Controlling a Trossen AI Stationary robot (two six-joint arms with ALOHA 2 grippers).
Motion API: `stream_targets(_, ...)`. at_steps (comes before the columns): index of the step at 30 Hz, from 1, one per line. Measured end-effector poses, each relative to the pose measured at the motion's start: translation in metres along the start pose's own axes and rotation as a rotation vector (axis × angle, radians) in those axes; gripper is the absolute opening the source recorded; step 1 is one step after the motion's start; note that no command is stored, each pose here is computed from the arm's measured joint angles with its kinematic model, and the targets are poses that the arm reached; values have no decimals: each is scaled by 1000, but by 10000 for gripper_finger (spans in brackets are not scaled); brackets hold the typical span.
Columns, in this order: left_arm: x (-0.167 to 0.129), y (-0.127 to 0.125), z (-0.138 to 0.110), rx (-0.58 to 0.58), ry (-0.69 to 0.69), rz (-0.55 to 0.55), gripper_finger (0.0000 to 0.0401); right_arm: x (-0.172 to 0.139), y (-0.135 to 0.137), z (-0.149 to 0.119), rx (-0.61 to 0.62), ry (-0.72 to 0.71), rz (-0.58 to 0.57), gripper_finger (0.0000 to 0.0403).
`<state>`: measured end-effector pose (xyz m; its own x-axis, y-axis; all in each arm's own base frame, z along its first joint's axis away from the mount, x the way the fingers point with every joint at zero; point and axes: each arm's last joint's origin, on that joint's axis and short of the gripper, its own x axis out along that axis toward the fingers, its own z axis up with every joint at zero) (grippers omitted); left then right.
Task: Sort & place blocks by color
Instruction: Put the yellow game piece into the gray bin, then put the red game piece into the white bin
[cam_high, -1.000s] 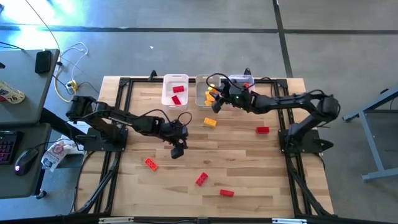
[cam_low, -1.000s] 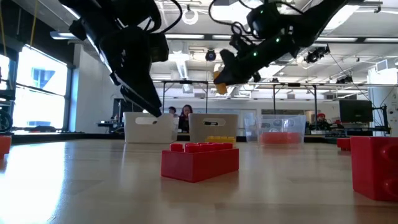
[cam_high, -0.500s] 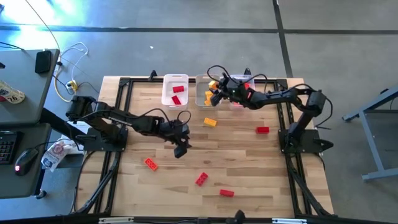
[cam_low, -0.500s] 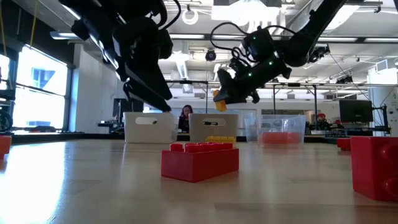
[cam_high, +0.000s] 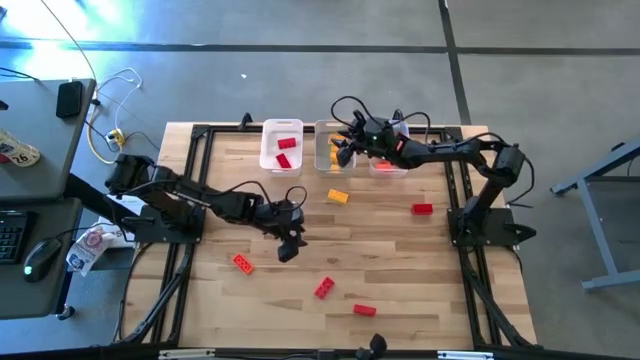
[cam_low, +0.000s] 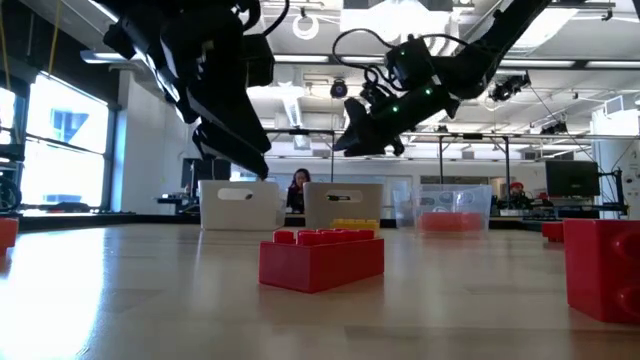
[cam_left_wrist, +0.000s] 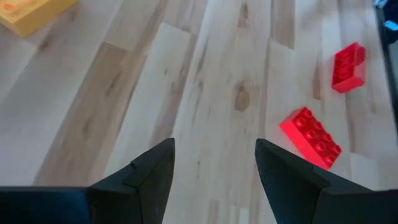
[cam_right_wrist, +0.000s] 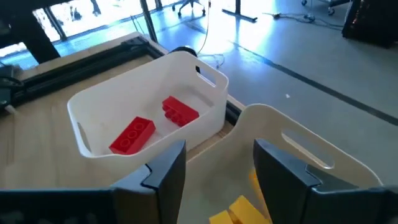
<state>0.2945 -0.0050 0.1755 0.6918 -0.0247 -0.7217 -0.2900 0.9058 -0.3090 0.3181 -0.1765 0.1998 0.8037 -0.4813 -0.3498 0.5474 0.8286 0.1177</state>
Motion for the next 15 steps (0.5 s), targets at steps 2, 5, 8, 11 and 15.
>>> stream_targets(2, 0, -4, 0, 6, -7, -12, 211, 1, 2, 6, -9, 21, -1, 174)
stream_targets(5, 0, -10, 1, 30, -39, -38, 211, 3, 4, 19, -11, 58, -5, 174)
stream_targets(8, -1, -19, 4, 121, -102, -81, 211, 4, 5, 32, -25, 109, -16, 174)
stream_targets(11, -2, -28, 7, 224, -168, -120, 211, 3, 8, 49, -68, 148, -6, 174)
stream_targets(15, -4, -36, 12, 248, -206, -149, 211, -2, 11, 75, -77, 195, -9, 174)
